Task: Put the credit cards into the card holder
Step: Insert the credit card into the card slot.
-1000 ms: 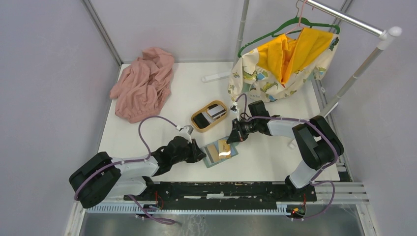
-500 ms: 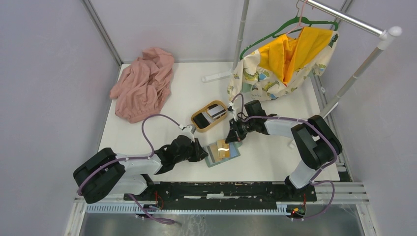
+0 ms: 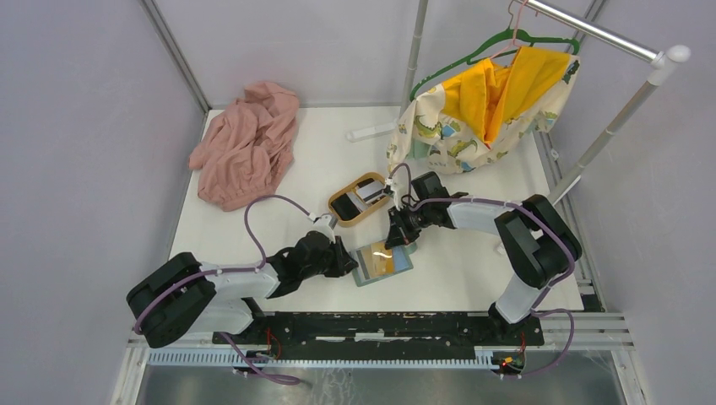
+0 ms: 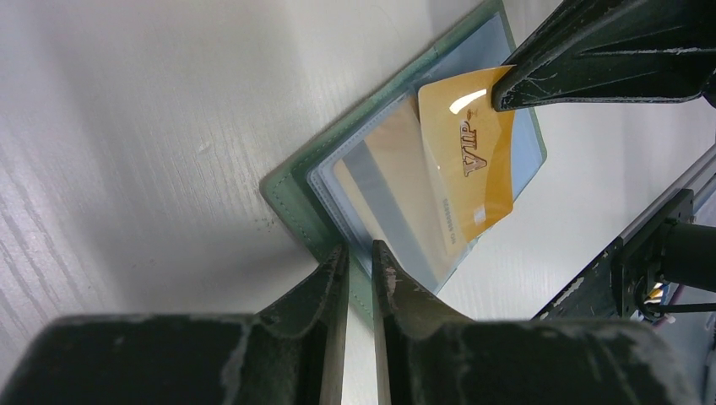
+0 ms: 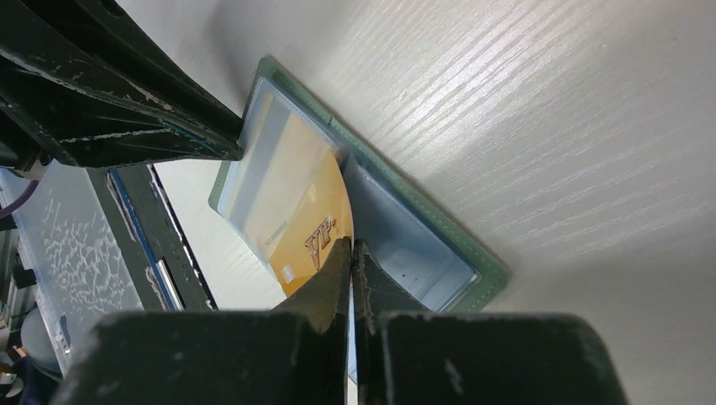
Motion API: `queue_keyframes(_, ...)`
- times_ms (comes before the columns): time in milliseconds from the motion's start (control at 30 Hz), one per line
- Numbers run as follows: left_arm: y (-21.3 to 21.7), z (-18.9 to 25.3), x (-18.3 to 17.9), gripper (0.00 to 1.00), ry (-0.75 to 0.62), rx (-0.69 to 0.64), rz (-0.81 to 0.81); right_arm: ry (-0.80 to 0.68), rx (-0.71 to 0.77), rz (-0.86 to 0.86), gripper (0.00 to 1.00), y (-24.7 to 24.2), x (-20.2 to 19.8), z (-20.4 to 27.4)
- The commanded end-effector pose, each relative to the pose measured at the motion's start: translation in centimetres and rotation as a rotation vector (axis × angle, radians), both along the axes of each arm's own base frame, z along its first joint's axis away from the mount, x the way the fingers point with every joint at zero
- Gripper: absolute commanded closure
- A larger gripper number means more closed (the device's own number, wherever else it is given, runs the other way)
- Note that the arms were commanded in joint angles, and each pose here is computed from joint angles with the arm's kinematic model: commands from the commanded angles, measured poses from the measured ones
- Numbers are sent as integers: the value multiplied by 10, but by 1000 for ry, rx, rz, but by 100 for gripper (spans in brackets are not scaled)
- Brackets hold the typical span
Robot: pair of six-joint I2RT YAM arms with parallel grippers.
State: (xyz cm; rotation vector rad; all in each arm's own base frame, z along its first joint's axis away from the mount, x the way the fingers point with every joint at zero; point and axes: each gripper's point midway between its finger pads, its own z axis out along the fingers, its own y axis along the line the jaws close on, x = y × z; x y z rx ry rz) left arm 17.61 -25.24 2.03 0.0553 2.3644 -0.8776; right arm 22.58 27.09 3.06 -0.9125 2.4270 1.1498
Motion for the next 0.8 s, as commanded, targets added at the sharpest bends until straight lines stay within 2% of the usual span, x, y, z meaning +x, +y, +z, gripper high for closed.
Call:
queue_keyframes(0,4,-5,4,77,-3,50,23,-29,-93,-9,100,-6,5,-12)
queue_keyframes(267,4,-1,8,77,-20,61,19,-14,-146,-60,100,-15,6,-17)
queue_keyframes(767,-3,-1,10,76,-28,66,-12,91,-115,-45,98,-3,-8,-26)
